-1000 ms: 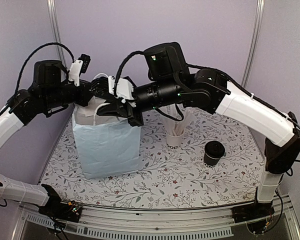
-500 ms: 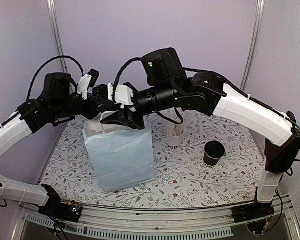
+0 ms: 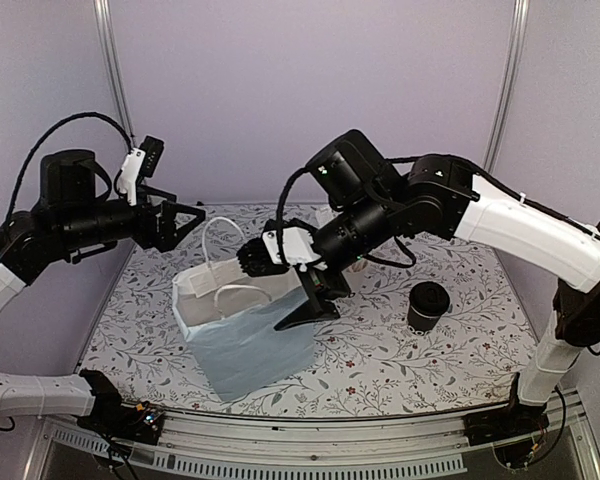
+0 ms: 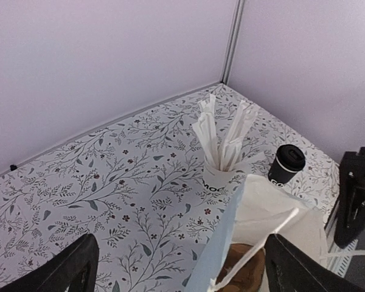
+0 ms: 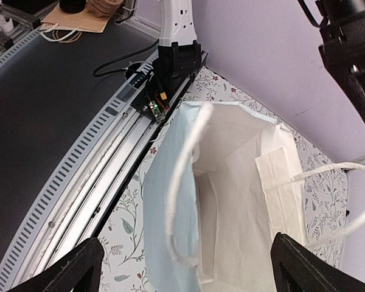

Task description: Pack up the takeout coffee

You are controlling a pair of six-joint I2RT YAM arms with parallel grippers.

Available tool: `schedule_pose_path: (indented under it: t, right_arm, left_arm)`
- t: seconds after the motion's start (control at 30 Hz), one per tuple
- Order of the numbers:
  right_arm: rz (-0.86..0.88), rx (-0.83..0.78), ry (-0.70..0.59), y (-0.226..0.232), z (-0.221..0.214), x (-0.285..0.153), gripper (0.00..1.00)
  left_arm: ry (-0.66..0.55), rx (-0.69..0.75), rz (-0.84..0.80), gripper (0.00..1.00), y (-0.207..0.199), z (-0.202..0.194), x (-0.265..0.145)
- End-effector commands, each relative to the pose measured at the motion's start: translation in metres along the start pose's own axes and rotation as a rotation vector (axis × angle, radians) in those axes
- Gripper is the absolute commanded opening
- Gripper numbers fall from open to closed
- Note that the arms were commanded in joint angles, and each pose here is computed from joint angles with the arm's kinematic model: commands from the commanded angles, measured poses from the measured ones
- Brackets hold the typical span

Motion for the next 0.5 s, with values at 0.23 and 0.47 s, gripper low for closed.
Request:
schedule_pose_path:
  t: [0.23, 0.47]
  right_arm:
    - [0.068, 0.007, 0.093, 0.011, -0.028, 0.003, 0.82]
    - [0.104, 0.046, 0.136, 0.007, -0.041, 0.025, 0.62]
  left_arm:
    - [0.251, -0.033, -0.247, 0.85, -0.019, -0.049, 0.01]
    - [0.335, 0.01, -0.265, 0.64, -0.018, -0.06, 0.026]
Point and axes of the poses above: each gripper's point midway between its finger pads, its own x axis out along the fingers, its own y axis along the line the jaws close on, z = x × y, the point moved 9 cm from there along -x, back along the fingers, and after that the axes turned 8 degrees about x, right-handed, at the moved point
